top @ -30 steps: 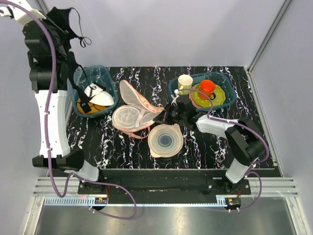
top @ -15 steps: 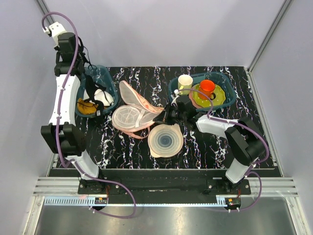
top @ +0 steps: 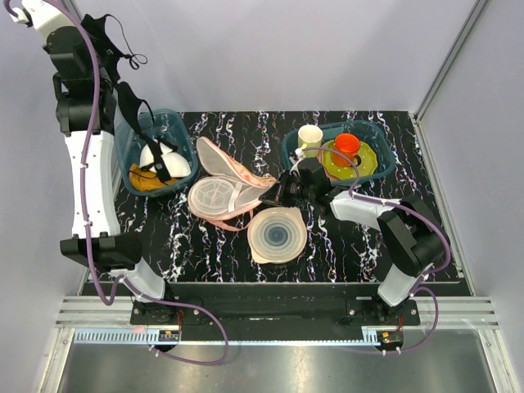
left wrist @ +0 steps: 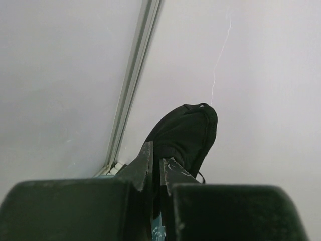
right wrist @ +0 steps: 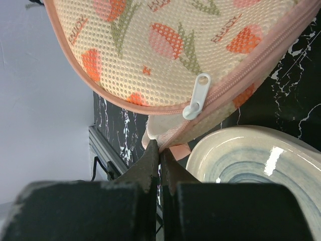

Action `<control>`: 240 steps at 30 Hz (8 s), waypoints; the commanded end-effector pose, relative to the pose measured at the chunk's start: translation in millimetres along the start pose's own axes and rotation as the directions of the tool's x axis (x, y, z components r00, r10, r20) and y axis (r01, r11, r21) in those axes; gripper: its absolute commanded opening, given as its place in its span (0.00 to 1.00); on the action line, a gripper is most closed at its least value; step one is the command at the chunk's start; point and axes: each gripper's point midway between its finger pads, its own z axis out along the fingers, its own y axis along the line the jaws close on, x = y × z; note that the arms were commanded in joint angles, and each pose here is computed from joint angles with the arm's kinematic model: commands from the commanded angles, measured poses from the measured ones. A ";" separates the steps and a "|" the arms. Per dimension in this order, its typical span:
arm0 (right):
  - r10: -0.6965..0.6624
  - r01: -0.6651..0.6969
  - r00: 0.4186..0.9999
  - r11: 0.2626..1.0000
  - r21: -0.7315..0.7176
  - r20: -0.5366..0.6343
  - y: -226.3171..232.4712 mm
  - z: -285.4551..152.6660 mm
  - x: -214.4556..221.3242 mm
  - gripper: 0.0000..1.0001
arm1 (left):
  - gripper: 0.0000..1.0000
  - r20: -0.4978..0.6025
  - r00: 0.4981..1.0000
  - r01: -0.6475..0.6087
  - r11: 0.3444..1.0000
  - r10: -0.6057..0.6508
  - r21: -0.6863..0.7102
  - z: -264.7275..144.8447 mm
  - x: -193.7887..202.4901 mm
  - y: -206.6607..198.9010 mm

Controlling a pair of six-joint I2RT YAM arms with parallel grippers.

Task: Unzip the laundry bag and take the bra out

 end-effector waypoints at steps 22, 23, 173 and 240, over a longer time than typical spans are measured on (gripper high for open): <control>-0.021 0.021 0.999 1.000 -0.010 0.046 1.3 -10.4 -6.5 0.00 | 0.00 -0.411 0.901 -0.225 0.961 0.140 -0.164 50.7 273.5 75.8; -0.021 0.021 0.999 1.000 -0.009 0.046 0.8 -10.5 -5.5 0.00 | 0.00 -0.427 0.893 -0.236 0.955 0.141 -0.180 49.3 280.1 81.4; -0.028 0.030 0.999 0.998 -0.060 0.036 4.1 -10.9 0.3 0.00 | 0.72 -0.805 0.584 -0.241 0.969 0.103 -0.050 -44.8 392.5 139.2; -0.458 0.040 0.827 0.626 0.779 0.325 -70.1 -190.9 -116.7 1.00 | 0.99 -0.675 0.669 0.109 0.858 0.309 0.501 -225.7 284.8 0.0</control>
